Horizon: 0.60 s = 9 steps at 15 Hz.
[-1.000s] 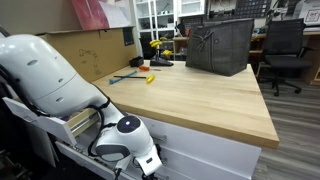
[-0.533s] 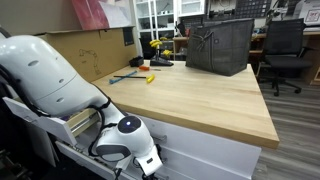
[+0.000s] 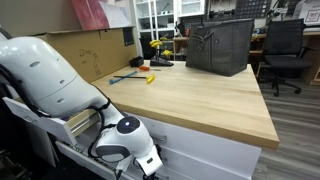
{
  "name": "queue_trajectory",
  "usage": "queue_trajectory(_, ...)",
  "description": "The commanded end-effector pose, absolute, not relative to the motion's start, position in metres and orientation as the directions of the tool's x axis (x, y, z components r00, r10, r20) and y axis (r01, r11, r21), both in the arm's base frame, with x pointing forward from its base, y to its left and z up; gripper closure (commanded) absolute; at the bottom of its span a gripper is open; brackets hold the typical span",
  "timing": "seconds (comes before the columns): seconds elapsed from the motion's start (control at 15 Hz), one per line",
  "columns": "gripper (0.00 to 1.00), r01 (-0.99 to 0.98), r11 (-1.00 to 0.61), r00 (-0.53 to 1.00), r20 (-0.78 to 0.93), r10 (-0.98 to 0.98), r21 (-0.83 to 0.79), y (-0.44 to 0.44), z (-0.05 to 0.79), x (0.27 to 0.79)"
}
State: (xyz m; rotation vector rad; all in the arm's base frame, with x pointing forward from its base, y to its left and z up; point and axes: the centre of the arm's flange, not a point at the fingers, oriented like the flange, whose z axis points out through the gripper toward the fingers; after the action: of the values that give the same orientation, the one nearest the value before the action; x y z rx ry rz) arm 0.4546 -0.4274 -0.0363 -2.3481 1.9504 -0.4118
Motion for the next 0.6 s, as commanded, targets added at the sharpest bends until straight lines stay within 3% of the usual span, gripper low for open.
queue_trajectory(0.0,0.00,-0.922,-0.279,0.213,0.251,-0.944,-0.267,-0.430,-0.062,0.454)
queue_trajectory(0.2,0.00,-0.894,-0.314,0.218,0.301,-0.928,-0.320,-0.432,-0.079,0.441)
queue_trajectory(0.53,0.00,-0.870,-0.286,0.198,0.248,-0.949,-0.402,-0.437,-0.097,0.432)
